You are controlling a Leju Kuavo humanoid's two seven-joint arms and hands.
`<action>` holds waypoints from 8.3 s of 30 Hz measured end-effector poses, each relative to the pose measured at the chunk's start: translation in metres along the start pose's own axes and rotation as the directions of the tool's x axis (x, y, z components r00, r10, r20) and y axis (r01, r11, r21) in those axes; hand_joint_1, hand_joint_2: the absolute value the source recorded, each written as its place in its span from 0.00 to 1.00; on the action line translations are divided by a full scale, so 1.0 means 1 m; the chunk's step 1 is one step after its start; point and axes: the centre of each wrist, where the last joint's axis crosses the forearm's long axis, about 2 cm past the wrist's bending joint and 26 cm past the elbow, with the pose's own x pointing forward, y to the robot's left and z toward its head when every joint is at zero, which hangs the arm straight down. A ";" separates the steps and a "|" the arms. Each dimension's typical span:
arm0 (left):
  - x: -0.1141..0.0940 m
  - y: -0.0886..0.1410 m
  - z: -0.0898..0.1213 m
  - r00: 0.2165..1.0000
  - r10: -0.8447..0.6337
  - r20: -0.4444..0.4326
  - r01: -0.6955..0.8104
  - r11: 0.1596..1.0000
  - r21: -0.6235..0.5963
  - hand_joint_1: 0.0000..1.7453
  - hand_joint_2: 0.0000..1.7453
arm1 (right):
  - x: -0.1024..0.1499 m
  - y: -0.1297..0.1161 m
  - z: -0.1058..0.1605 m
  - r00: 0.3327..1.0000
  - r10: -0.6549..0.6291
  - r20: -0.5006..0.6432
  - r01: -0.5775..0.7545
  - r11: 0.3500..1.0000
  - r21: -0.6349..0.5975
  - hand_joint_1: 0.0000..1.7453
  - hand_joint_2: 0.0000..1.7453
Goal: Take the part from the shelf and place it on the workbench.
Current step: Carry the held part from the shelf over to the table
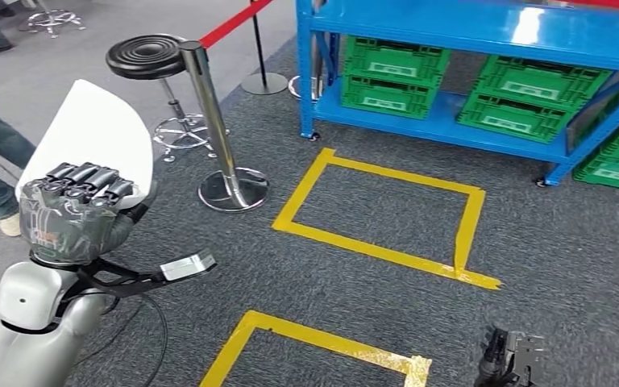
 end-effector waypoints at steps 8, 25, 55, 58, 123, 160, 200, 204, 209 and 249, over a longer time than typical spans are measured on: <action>0.002 0.000 0.001 1.000 0.006 0.004 -0.006 1.000 -0.001 1.00 1.00 | -0.004 -0.001 0.005 0.982 0.098 -0.160 -0.104 0.994 -0.029 0.00 0.00; -0.007 -0.003 -0.020 0.999 -0.012 0.046 0.010 0.999 0.039 1.00 1.00 | -0.045 -0.006 0.053 0.630 0.108 -0.769 -0.219 0.975 -0.042 0.00 0.00; 0.001 -0.022 -0.040 0.998 0.028 0.048 -0.030 0.999 0.029 1.00 1.00 | -0.054 -0.015 0.067 0.262 0.178 -0.948 -0.347 0.934 0.080 0.00 0.00; 0.001 -0.022 -0.042 0.998 0.030 0.046 -0.031 0.999 0.034 1.00 1.00 | -0.054 -0.015 0.067 0.263 0.179 -0.948 -0.349 0.934 0.079 0.00 0.00; 0.007 -0.024 -0.043 0.999 0.047 0.026 -0.048 0.998 0.029 1.00 1.00 | -0.050 -0.020 0.062 0.258 0.242 -0.935 -0.408 0.905 0.121 0.00 0.00; 0.003 -0.024 -0.039 0.999 0.041 0.007 -0.041 0.999 0.022 1.00 1.00 | -0.049 -0.021 0.062 0.327 0.239 -0.914 -0.433 0.898 0.080 0.00 0.00; -0.003 -0.024 -0.033 0.998 0.056 0.028 -0.057 0.998 0.022 1.00 1.00 | -0.049 -0.021 0.061 0.332 0.241 -0.912 -0.423 0.902 0.084 0.00 0.00; -0.004 -0.025 -0.031 0.998 0.056 0.024 -0.057 0.998 0.017 1.00 1.00 | -0.049 -0.021 0.062 0.329 0.242 -0.913 -0.424 0.902 0.086 0.00 0.00; -0.004 -0.024 -0.031 0.998 0.057 0.015 -0.057 0.998 0.019 1.00 1.00 | -0.048 -0.021 0.060 0.335 0.244 -0.910 -0.424 0.902 0.086 0.00 0.00; -0.004 -0.026 -0.032 0.999 0.041 -0.010 -0.041 0.999 0.013 1.00 1.00 | -0.051 -0.021 0.064 0.312 0.281 -0.908 -0.436 0.891 0.126 0.00 0.00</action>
